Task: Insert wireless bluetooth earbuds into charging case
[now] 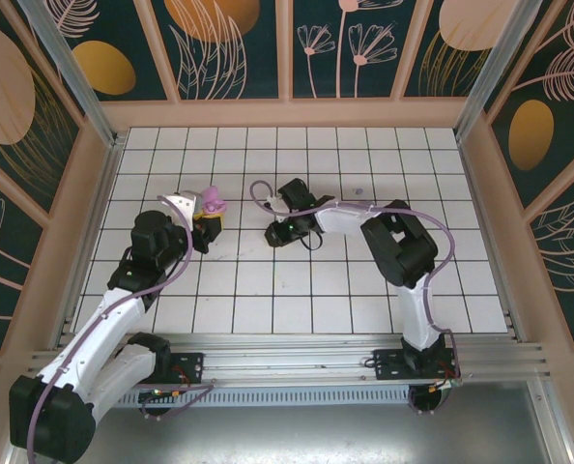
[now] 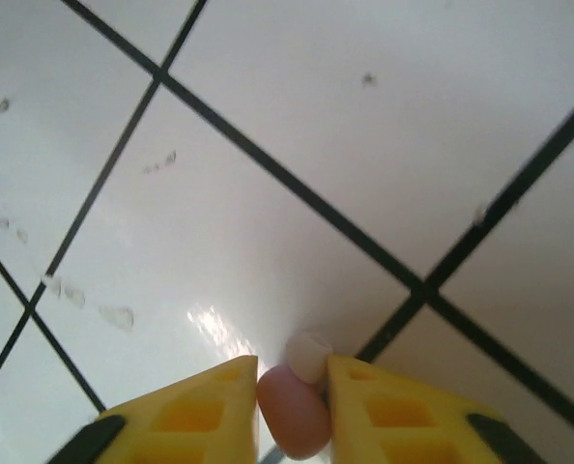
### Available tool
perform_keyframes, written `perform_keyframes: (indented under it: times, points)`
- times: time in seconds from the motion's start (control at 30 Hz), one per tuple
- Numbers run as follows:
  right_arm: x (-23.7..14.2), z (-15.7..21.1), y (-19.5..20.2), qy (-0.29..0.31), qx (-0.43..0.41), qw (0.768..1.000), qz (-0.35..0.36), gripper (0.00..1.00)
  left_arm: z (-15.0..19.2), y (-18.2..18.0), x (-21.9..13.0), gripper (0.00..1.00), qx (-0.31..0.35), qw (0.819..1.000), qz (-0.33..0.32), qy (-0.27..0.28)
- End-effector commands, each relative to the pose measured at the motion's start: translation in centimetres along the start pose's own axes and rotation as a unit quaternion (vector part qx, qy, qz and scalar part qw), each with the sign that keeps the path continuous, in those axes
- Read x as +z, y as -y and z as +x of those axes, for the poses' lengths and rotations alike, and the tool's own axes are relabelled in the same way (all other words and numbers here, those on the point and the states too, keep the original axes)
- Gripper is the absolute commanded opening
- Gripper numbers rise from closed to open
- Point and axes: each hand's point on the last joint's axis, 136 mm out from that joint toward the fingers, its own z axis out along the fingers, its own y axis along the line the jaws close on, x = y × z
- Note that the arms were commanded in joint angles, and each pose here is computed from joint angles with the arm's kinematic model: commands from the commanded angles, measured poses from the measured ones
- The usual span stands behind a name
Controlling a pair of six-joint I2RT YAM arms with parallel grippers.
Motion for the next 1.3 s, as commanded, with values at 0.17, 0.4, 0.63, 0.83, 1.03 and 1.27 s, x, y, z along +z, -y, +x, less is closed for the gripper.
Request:
perform_keyframes:
  times: [0.17,0.4,0.63,0.83,1.03,1.27]
  points:
    - [-4.9,-1.7,-1.1,0.063,0.005,0.998,-0.002,0.35,-1.0,0.5,0.1,0.04,0.001,0.999,0.019,0.026]
    - [-9.4,-2.3,-1.3,0.119,0.101,0.987,0.029,0.35,-1.8,0.5,0.2,0.05,0.005,0.999,0.017,0.035]
    - [-8.6,0.0,-3.8,0.125,0.228,0.965,-0.025,0.22,-2.1,0.5,0.7,0.05,0.003,0.999,0.022,0.036]
    - [-4.9,0.0,-5.9,0.095,0.196,0.976,-0.011,0.10,-1.5,0.4,1.2,0.05,-0.006,0.999,0.024,0.024]
    - [-2.6,0.9,-4.5,0.072,0.196,0.978,0.016,0.05,-1.0,0.4,1.2,0.04,-0.009,1.000,0.023,0.015]
    - [-0.7,2.3,-2.6,0.048,0.216,0.975,0.016,0.02,-0.9,0.5,0.9,0.04,-0.011,0.999,0.024,0.020]
